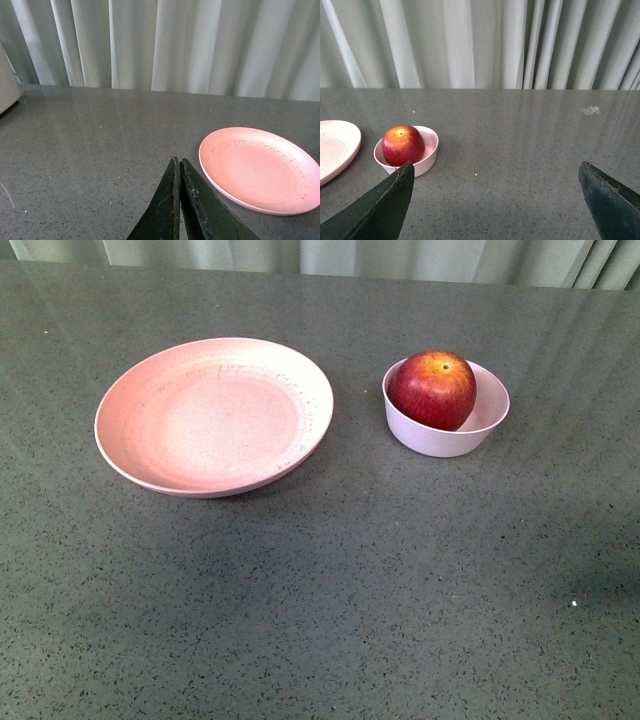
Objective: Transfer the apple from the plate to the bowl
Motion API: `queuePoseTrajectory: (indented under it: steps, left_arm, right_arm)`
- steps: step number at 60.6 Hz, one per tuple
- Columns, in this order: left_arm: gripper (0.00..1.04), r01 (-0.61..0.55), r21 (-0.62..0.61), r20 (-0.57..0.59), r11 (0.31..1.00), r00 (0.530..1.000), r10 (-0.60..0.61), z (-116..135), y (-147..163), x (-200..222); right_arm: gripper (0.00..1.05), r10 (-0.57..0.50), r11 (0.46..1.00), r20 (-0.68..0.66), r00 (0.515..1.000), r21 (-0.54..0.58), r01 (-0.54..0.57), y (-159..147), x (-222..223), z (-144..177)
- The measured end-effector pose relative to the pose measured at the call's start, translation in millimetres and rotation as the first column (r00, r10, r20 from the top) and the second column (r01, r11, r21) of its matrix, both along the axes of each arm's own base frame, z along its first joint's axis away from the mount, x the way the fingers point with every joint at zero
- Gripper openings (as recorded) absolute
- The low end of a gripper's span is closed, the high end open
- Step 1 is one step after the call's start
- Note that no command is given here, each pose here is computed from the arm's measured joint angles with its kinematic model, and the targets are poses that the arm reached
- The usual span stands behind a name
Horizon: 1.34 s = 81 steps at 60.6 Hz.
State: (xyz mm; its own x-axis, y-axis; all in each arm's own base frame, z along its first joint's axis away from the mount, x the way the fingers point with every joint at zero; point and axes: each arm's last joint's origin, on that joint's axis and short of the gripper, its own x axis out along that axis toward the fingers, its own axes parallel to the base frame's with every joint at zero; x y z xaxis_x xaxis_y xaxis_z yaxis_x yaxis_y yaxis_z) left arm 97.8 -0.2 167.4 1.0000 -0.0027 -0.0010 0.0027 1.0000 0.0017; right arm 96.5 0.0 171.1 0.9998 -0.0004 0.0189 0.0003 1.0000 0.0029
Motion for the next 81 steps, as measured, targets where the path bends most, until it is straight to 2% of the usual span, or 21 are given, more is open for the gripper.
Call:
queuePoseTrajectory:
  steps: [8,11,15,31,37,40,81]
  left_arm:
    - [0.03,0.000,-0.001,0.000,1.000,1.000,0.000,0.0,0.0,0.0]
    - [0.12,0.000,0.000,0.000,1.000,1.000,0.000,0.0,0.0,0.0]
    - [0.30,0.000,0.000,0.001,1.000,1.000,0.000,0.1,0.0,0.0]
    - [0.76,0.000,0.000,0.001,1.000,1.000,0.000,0.1,0.0,0.0]
    - [0.97,0.000,0.000,0.001,1.000,1.000,0.000,0.1,0.0,0.0]
    - [0.95,0.000,0.000,0.001,1.000,1.000,0.000,0.1,0.0,0.0]
    - [0.96,0.000,0.000,0.001,1.000,1.000,0.000,0.1,0.0,0.0]
  right_arm:
    - [0.96,0.000,1.000,0.000,1.000,0.000,0.000,0.0,0.0,0.0]
    - [0.96,0.000,1.000,0.000,1.000,0.000,0.000,0.0,0.0,0.0]
    - [0.96,0.000,1.000,0.000,1.000,0.000,0.000,0.0,0.0,0.0]
    - [0.96,0.000,1.000,0.000,1.000,0.000,0.000,0.0,0.0,0.0]
    - [0.96,0.000,1.000,0.000,1.000,0.000,0.000,0.0,0.0,0.0]
    - [0.96,0.000,1.000,0.000,1.000,0.000,0.000,0.0,0.0,0.0]
    - [0.96,0.000,1.000,0.000,1.000,0.000,0.000,0.0,0.0,0.0]
